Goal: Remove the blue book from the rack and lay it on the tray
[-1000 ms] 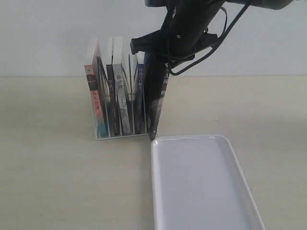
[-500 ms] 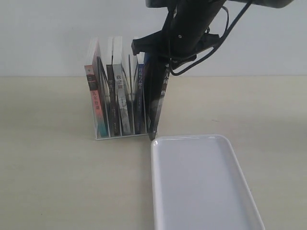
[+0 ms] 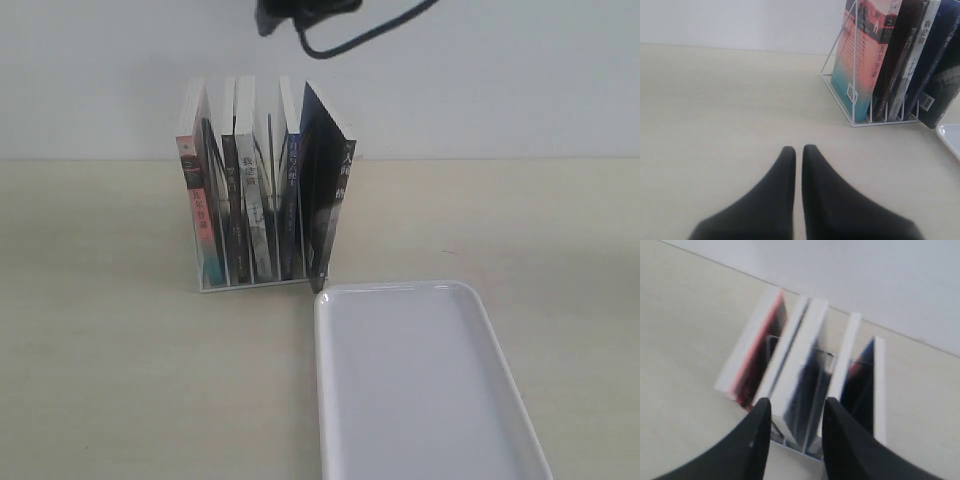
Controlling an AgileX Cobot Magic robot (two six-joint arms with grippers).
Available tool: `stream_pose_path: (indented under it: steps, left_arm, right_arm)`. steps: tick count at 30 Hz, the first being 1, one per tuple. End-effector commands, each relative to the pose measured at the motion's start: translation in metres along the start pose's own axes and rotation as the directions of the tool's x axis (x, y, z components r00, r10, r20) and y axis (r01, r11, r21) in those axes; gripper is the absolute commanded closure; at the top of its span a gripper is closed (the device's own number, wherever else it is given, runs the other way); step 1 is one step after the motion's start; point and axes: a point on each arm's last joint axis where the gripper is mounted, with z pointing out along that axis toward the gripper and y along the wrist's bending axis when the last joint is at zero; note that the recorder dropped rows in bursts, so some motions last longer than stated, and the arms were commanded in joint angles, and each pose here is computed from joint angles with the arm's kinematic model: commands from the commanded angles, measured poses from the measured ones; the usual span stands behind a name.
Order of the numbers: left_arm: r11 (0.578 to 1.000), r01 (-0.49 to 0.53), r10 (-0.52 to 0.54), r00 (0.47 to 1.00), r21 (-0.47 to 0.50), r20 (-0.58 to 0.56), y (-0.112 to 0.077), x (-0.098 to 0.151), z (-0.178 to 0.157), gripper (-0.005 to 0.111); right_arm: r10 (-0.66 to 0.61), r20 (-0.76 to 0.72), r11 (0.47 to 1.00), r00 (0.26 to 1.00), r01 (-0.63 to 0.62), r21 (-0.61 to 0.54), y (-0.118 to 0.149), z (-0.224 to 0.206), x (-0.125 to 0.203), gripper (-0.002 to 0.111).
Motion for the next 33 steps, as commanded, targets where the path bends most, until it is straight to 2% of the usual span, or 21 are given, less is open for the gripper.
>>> stream_pose_path:
  steps: [1, 5, 10, 25, 27, 28, 33]
  left_arm:
    - [1.000, 0.002, -0.002, 1.000, -0.002, 0.012, 0.000, -0.002, -0.001, 0.102]
    - [1.000, 0.002, -0.002, 1.000, -0.002, 0.012, 0.000, -0.002, -0.001, 0.102]
    - [1.000, 0.002, -0.002, 1.000, -0.002, 0.012, 0.000, -0.002, -0.001, 0.102]
    - [1.000, 0.002, -0.002, 1.000, -0.002, 0.012, 0.000, -0.002, -0.001, 0.102]
    - [1.000, 0.002, -0.002, 1.000, -0.002, 0.012, 0.000, -0.002, -0.001, 0.102]
    - [1.000, 0.002, -0.002, 1.000, -0.002, 0.012, 0.000, -0.002, -0.001, 0.102]
    - [1.000, 0.002, -0.002, 1.000, -0.002, 0.012, 0.000, -0.002, -0.001, 0.102]
  right_arm:
    - [-0.062, 0.067, 0.997, 0.996, 0.065, -0.030, 0.037, -0.014, -0.010, 0.074]
    - [-0.080, 0.058, 0.996, 0.995, 0.082, -0.020, 0.059, -0.001, -0.008, 0.074]
    - [-0.077, 0.010, 0.997, 0.997, 0.077, -0.030, 0.080, 0.039, 0.001, 0.074]
    - [-0.073, 0.002, 0.996, 0.997, 0.073, 0.045, 0.079, 0.113, 0.015, 0.074]
    - [-0.074, 0.005, 0.995, 0.997, 0.073, 0.070, 0.076, 0.120, 0.017, 0.063]
    - [-0.056, 0.006, 0.996, 0.998, 0.055, 0.073, 0.074, 0.121, 0.017, 0.052]
    - [-0.055, 0.019, 0.996, 0.998, 0.053, 0.070, 0.074, 0.125, 0.017, 0.057]
